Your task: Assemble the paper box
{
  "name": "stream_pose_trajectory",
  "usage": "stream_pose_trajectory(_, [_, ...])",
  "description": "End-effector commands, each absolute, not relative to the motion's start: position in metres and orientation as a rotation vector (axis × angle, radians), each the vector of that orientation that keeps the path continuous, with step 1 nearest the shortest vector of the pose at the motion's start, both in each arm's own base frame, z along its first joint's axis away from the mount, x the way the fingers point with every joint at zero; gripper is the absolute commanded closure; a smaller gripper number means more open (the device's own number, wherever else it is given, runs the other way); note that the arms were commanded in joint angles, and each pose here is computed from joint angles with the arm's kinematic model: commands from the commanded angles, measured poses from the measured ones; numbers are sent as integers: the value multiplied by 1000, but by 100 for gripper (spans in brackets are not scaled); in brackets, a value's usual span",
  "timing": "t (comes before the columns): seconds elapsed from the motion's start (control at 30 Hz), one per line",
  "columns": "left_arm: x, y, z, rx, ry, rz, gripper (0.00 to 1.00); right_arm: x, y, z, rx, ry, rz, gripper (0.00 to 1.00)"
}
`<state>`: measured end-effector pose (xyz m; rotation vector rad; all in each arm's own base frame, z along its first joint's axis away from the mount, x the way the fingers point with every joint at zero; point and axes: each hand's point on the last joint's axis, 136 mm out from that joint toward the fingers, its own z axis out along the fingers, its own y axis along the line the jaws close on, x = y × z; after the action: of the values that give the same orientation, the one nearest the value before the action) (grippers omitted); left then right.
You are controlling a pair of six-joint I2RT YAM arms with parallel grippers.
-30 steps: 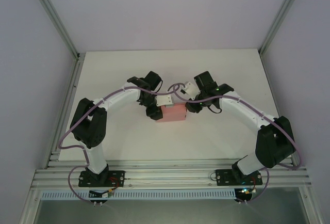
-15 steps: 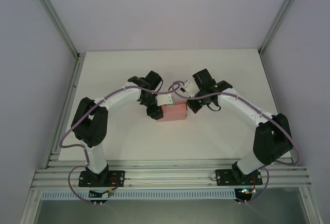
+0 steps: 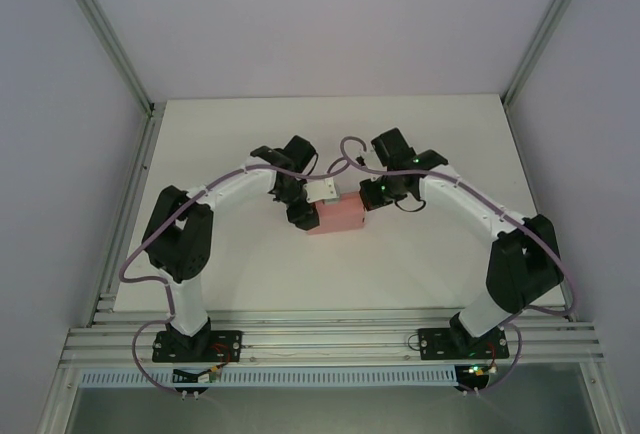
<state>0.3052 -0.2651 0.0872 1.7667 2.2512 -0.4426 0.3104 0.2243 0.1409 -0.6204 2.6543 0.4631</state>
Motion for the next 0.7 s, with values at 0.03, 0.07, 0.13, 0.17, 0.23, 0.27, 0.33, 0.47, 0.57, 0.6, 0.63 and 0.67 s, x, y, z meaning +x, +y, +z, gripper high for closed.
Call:
stream_pose_trajectory(0.03, [317,-267,80,1724,2285,-403,72,292,259,146,-585,2635,716,100])
stream_pose_trajectory(0.07, [317,-268,81,1718,2283,-404,72,291,260,142,-578,2636,727,100])
stream_pose_trajectory(0.13, [319,-268,80,1708,2285,-404,72,290,259,136,-548,2655,724,100])
stream_pose_trajectory(0.17, [319,-269,81,1706,2285,-406,72,289,258,132,-547,2665,714,100])
stream_pose_trajectory(0.23, [321,-269,80,1693,2293,-400,72,289,255,130,-538,2668,692,100])
stream_pose_trajectory(0.27, [321,-269,82,1691,2291,-399,71,288,255,130,-546,2661,691,100])
stream_pose_trajectory(0.33, [323,-270,85,1679,2285,-399,66,288,252,130,-563,2645,679,100])
stream_pose_trajectory(0.47, [327,-273,94,1633,2274,-405,55,290,246,123,-574,2642,604,100])
stream_pose_trajectory(0.57, [328,-275,102,1593,2274,-417,47,288,246,120,-597,2633,575,100])
stream_pose_trajectory(0.6, [329,-277,106,1579,2269,-419,42,289,246,121,-599,2629,556,100])
stream_pose_trajectory(0.63, [329,-278,111,1563,2261,-422,42,288,247,121,-601,2626,549,100])
stream_pose_trajectory(0.67, [330,-280,117,1551,2250,-424,41,289,247,122,-599,2625,546,100])
